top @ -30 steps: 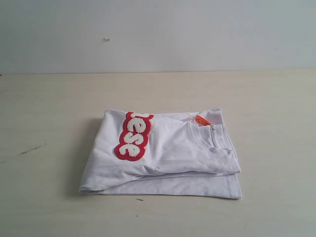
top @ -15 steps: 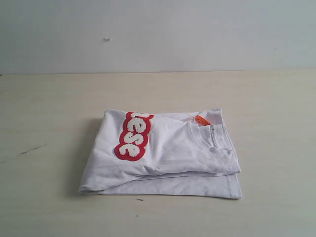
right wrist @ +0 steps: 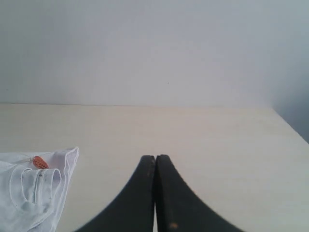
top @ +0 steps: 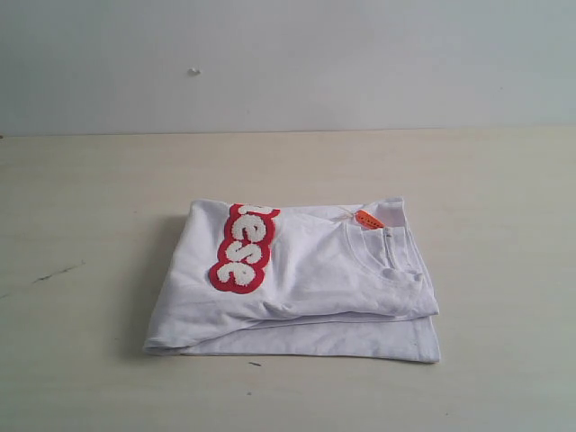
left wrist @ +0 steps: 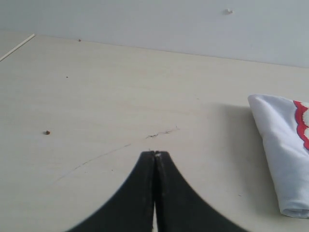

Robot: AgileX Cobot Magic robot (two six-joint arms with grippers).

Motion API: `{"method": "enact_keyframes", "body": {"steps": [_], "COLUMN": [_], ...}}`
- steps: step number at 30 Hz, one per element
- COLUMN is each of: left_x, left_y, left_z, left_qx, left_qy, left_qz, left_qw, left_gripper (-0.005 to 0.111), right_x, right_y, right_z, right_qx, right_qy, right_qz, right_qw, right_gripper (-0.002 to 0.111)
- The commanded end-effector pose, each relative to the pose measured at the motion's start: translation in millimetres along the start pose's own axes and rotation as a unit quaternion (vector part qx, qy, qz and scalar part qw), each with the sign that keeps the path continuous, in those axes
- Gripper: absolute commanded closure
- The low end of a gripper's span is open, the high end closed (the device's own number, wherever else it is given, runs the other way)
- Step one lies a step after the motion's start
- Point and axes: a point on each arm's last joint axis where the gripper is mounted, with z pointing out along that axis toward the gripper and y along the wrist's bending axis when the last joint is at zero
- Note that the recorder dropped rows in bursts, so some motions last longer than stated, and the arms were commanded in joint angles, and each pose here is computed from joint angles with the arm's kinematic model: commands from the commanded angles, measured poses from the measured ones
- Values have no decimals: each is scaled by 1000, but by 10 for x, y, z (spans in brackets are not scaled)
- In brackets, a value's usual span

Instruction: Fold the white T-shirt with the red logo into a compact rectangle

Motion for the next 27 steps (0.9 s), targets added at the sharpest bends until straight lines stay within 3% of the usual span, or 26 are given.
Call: {"method": "enact_keyframes", "body": {"steps": [1, 13, 20, 27], "left_x": [-1, -1, -1, -1], "left_y": [3, 3, 3, 3], "left_z": [-1, -1, -1, -1], "left_qx": [-2, -2, -2, -2], "left_qy": [-6, -6, -6, -6], "left_qz": [-3, -3, -3, -3], "left_qw": [1000, 1000, 1000, 1000], "left_gripper": [107, 107, 107, 107], "right_x": [175, 465, 684, 714], "right_y": [9, 29, 40, 41], "right_z": [22, 55, 106, 107], "right_qx": [0, -3, -2, -3], "right_qy": [-2, -8, 19, 33], "right_qz": [2, 15, 78, 29], "right_qw": [1000, 1000, 997, 999], "right_gripper": [108, 108, 108, 108]}}
